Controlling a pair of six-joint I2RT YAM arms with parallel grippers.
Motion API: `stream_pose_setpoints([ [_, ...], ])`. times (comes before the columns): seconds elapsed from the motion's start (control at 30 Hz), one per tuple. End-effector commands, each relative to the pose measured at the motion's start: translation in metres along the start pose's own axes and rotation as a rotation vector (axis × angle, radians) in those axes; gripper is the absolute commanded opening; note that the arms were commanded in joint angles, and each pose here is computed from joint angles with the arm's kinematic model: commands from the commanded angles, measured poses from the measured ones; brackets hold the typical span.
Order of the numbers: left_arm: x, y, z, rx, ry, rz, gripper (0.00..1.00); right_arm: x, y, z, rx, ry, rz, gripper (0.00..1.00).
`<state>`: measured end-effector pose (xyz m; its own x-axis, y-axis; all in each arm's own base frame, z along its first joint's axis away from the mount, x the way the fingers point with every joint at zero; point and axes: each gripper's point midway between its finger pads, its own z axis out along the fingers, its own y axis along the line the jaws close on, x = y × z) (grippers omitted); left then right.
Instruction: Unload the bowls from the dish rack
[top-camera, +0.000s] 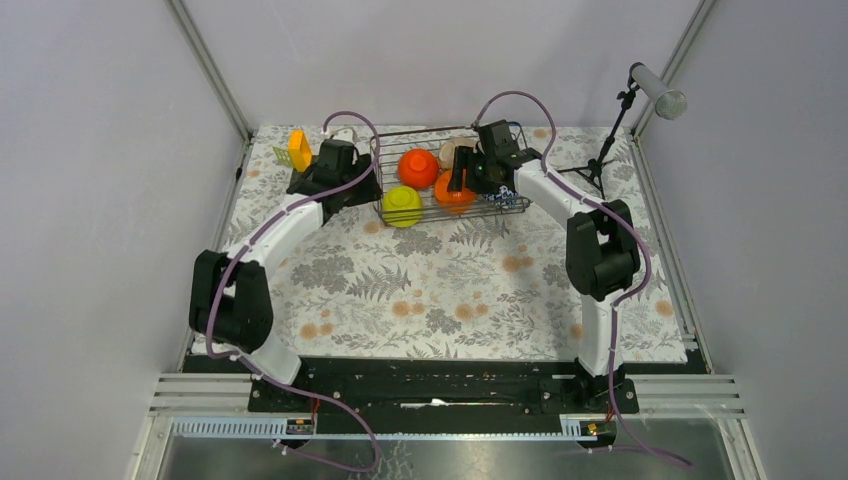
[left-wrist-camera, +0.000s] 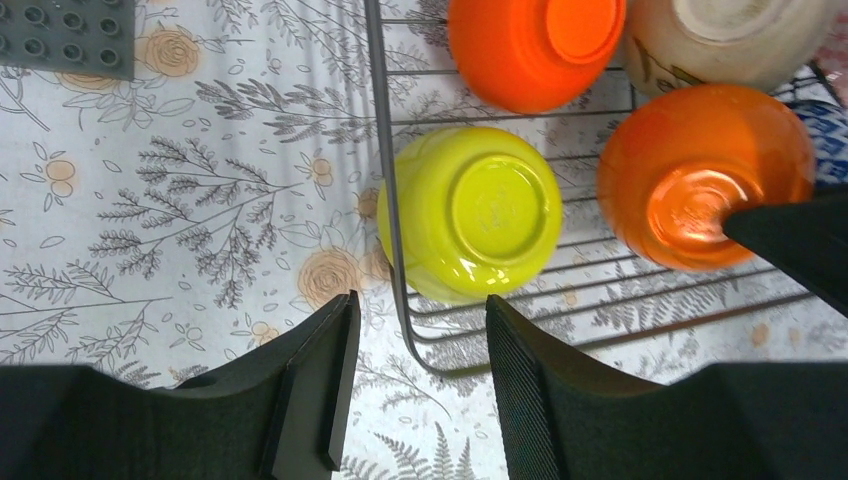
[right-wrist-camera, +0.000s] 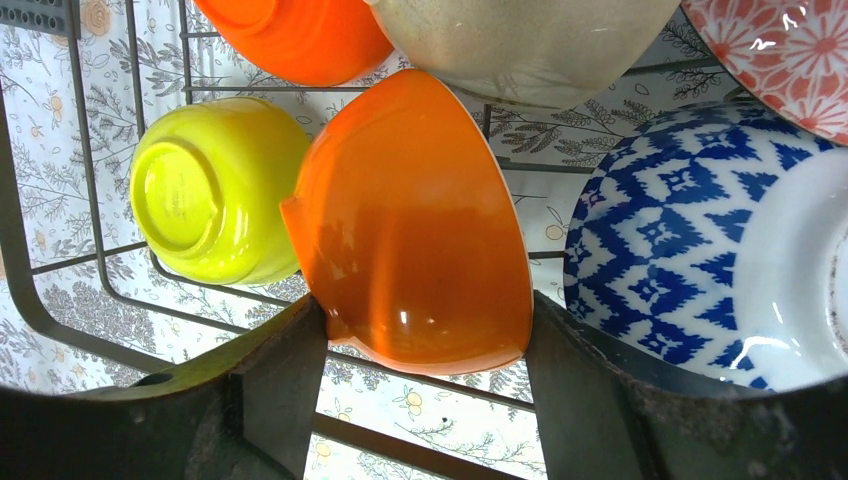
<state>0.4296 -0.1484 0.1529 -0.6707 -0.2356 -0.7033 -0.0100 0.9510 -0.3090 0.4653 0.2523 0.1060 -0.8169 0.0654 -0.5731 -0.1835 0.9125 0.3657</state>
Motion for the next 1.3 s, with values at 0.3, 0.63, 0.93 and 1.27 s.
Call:
stream_pose_setpoints([
  [0.3, -0.036, -0.041, -0.057, 0.221, -0.145, -0.031, 0.56, -0.05, 0.051, -0.045, -0.184, -0.151, -0.036, 0.57],
  [0.63, -0.034, -0.062, -0.067, 0.335, -0.12, -0.03, 0.58, -0.065, 0.066, -0.075, -0.235, -0.222, -0.048, 0.57],
  [0.93, -0.044, -0.098, -0.098, 0.573, -0.174, -0.055, 0.9, -0.064, 0.092, -0.116, -0.362, -0.247, 0.01, 0.57],
  [1.27, -0.068, -0.097, -0.136, 0.872, -0.205, -0.271, 0.93, -0.054, 0.111, -0.169, -0.574, -0.277, 0.074, 0.56],
])
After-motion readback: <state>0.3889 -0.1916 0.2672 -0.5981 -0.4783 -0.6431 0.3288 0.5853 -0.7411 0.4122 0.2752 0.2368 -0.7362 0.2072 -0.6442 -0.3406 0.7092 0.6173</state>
